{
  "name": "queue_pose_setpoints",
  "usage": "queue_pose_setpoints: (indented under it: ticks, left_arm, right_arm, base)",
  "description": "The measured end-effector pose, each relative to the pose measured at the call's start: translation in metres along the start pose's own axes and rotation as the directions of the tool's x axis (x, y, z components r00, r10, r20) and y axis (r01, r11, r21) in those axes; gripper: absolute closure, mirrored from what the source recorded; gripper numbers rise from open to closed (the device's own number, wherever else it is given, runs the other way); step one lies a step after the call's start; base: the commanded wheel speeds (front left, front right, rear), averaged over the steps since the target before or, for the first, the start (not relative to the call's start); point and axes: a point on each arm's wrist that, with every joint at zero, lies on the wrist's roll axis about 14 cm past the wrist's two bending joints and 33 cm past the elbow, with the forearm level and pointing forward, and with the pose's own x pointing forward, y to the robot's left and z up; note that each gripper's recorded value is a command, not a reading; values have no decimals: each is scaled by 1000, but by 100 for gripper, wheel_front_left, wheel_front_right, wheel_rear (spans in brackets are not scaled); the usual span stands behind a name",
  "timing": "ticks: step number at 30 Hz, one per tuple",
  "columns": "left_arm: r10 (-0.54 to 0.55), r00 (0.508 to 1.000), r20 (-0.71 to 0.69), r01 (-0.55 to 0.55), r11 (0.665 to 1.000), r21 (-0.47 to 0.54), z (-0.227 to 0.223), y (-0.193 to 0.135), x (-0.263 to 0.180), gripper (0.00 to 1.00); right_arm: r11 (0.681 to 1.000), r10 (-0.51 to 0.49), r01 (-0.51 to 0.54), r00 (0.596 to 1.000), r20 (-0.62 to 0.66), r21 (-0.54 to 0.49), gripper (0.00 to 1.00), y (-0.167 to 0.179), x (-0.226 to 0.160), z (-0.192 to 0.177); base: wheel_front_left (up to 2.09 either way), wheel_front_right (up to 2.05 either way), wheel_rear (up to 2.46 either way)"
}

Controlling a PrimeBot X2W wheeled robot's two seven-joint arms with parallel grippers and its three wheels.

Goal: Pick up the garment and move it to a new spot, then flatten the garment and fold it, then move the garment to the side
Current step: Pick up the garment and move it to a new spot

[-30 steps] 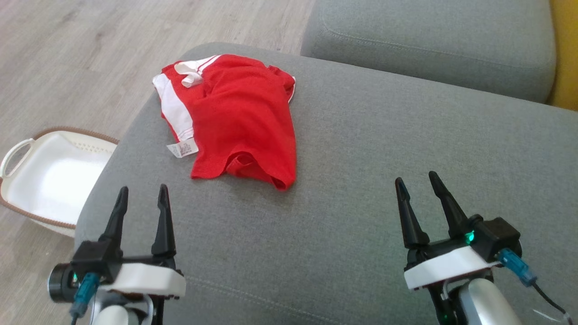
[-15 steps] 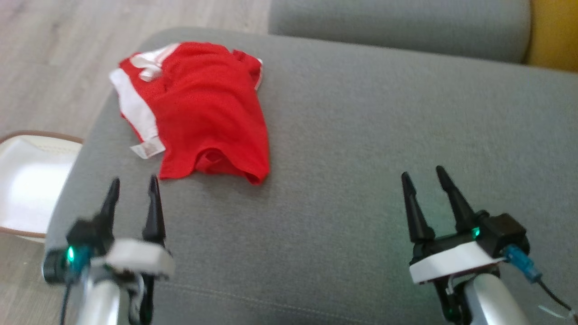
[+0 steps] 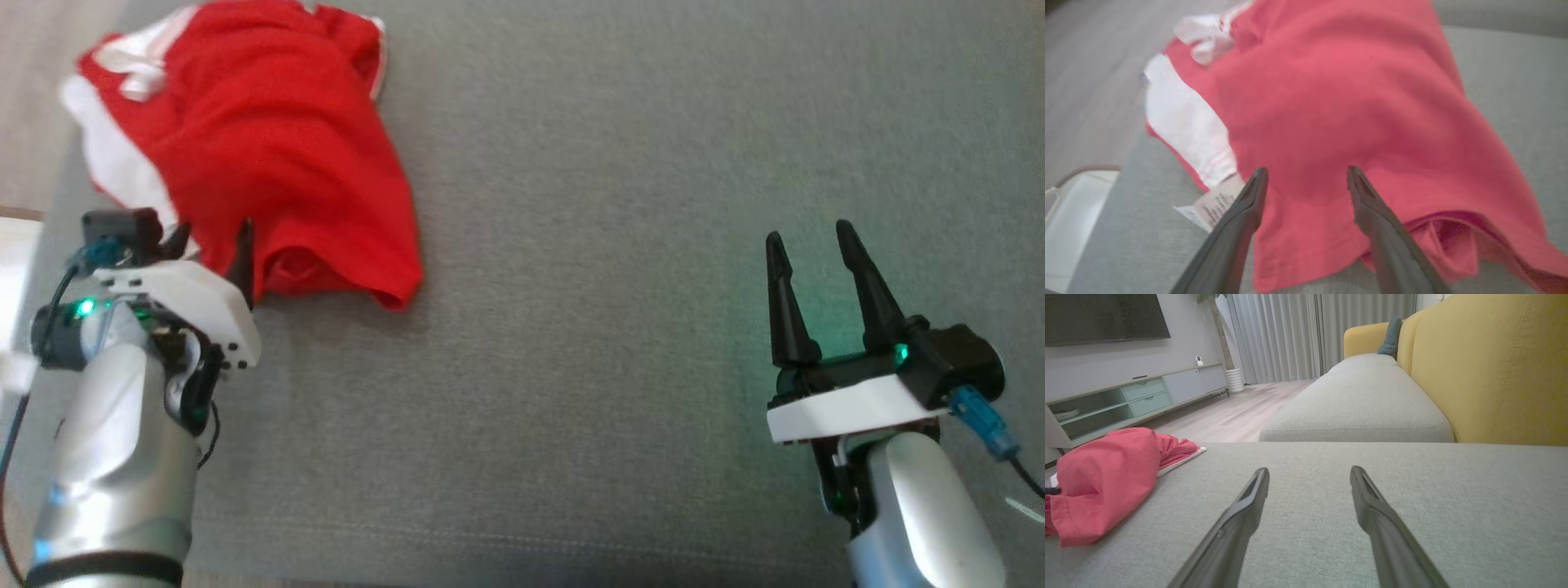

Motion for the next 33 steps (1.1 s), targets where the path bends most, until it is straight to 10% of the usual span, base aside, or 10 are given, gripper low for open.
queue_pose_setpoints:
  ticks: [16,17,18,33]
  left_arm:
    - [-99,950,-296,125,990,69,-40,-19,54,0]
    - [-103,948,-301,128,990,66,-40,-19,54,77]
    - [-106,948,-301,131,989,65,-40,-19,54,100]
    - [-128,992,-20,129,991,47,13,-19,14,100]
  right_arm:
    - [993,-114,114,993,-41,-7,0,-44,-5,-19]
    - [993,-116,116,992,-42,-7,0,-44,-5,-19]
    - [993,-116,116,992,-41,-7,0,-45,-5,-18]
    - [996,-86,86,994,74,-5,0,-26,-18,33]
  base:
    - [0,0,0]
    - [0,0,0]
    - [0,0,0]
    - [0,0,0]
